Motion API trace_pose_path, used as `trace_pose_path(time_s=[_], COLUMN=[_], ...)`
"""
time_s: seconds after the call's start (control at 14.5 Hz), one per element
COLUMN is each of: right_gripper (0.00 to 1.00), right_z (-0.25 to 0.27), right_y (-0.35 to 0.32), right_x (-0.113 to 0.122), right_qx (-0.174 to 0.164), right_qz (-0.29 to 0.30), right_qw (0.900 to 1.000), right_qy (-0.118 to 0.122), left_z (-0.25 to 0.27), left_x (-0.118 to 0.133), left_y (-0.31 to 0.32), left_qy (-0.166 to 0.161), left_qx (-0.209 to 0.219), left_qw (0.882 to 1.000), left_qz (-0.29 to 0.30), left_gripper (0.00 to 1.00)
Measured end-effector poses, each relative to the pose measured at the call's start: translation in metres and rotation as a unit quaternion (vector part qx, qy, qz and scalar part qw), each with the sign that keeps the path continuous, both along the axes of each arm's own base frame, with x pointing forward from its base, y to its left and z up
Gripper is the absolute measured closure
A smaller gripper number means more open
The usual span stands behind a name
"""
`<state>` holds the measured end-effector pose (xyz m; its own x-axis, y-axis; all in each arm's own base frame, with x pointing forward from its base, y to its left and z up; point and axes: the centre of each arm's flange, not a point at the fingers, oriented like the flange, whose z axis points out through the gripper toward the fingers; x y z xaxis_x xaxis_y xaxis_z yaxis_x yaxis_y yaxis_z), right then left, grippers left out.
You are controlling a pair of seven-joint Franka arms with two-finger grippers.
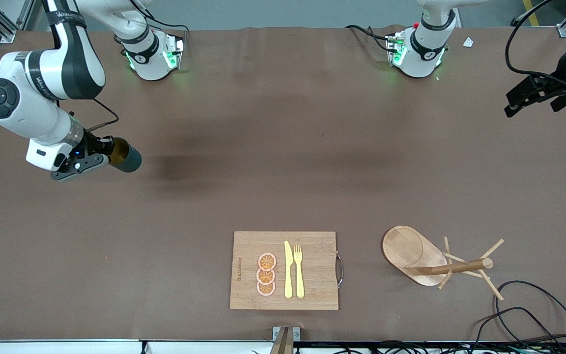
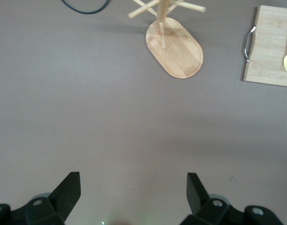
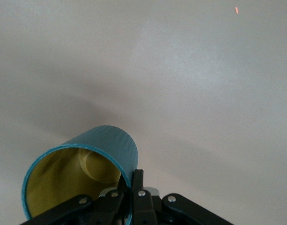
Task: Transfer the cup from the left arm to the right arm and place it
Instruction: 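Lift the teal mug with the right gripper and carry it sideways, then lower the teal mug onto the table with the right gripper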
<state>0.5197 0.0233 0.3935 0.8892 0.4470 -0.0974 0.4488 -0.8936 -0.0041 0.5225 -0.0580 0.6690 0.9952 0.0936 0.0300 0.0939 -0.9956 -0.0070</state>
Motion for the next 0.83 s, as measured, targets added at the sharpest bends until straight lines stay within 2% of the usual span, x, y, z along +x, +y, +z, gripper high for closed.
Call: trace_pose_path(time_s=[0.21, 0.41, 0.69, 0.83], right_gripper=[0.96, 0.96, 0.96, 0.96], right_z=[-0.009, -0.026, -0.054, -0.063], right_y=[-0.014, -0.043, -0.06, -0.064], right_x=[0.0, -0.002, -0.006, -0.003], right_qx=[0.007, 0.01, 0.01, 0.009], right_qz=[0.062, 0.097, 0.139, 0.171], right_qw=[0.998, 0.995, 0.99, 0.985], right_qy=[-0.011, -0.026, -0.023, -0.03], left_z=[0.0, -0.001, -0.001, -0.001], left_x=[-0.001, -0.002, -0.002, -0.002], left_y=[-0.011, -0.01, -0.009, -0.008], left_qy=[0.0, 0.004, 0.006, 0.006], left_qx=[0.001, 0.001, 0.001, 0.001], left_qw=[1.0, 1.0, 1.0, 1.0], left_qz=[-0.01, -0.009, -0.007, -0.005], left_gripper=[0.0, 0.0, 0.0, 0.0])
